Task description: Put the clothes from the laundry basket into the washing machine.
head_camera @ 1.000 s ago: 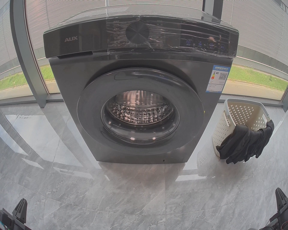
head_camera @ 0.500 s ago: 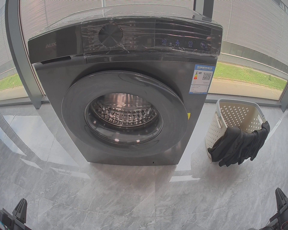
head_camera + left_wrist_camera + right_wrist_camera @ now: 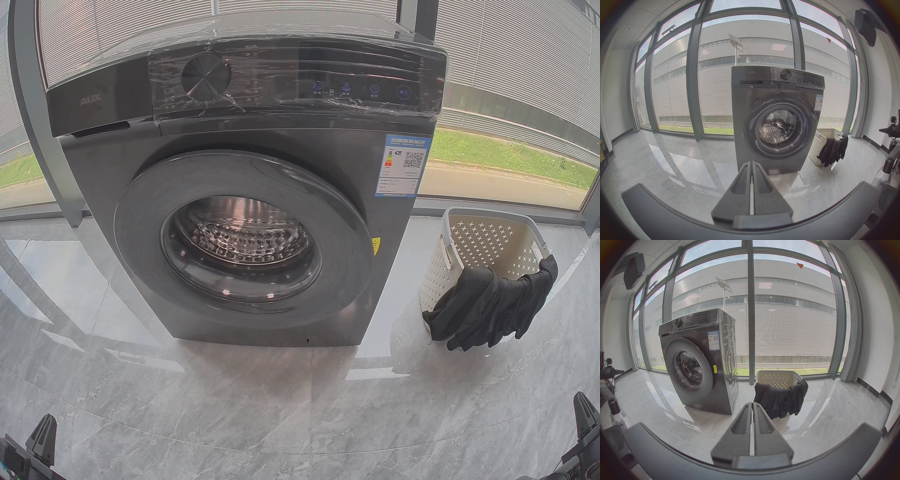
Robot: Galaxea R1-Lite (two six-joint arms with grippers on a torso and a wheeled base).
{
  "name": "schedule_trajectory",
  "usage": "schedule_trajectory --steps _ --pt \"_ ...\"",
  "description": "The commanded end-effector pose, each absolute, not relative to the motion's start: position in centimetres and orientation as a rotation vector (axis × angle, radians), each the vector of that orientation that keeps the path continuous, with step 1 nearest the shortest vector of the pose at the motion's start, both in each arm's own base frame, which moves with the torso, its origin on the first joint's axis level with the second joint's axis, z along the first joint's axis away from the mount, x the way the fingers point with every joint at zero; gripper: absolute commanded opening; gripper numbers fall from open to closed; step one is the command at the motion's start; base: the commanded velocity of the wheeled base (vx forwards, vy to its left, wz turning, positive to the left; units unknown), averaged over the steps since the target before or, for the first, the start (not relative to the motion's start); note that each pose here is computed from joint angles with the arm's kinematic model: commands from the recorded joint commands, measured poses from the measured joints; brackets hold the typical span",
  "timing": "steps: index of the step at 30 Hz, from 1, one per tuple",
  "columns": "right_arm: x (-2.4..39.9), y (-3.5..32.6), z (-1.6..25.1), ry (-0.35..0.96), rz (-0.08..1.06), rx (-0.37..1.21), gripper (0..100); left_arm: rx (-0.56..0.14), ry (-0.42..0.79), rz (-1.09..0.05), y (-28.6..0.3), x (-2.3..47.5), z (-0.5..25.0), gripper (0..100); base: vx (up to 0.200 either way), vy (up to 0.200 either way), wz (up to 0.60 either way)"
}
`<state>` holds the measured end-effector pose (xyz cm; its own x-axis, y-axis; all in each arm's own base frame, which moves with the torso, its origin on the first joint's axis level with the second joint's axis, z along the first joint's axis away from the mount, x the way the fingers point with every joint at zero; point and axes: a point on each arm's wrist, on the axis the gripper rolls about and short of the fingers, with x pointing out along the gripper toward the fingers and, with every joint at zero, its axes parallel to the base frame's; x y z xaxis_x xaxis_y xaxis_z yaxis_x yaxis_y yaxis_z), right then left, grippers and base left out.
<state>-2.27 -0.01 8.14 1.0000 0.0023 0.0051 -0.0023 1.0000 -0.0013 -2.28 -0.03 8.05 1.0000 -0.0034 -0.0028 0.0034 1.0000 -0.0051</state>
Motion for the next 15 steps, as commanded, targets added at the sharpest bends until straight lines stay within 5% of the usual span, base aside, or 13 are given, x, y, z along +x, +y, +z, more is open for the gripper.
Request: schedule_trajectory --steps 1,7,15 --pt "-2.28 -0.01 7.61 -0.006 0.003 -0.002 0 -0.006 0.003 -0.006 -0.03 -2.28 7.52 0 0.0 -0.2 0.0" --pt "-2.28 -0.01 7.61 -0.006 0.005 -0.003 0 -0.006 0.003 -0.005 -0.03 -2.28 7.52 0 0.0 -0.1 0.0" --pt "-2.28 -0.01 7.61 -0.006 0.005 -0.002 0 -0.006 0.003 -0.006 -0.03 -2.28 7.52 0 0.0 0.0 -0.45"
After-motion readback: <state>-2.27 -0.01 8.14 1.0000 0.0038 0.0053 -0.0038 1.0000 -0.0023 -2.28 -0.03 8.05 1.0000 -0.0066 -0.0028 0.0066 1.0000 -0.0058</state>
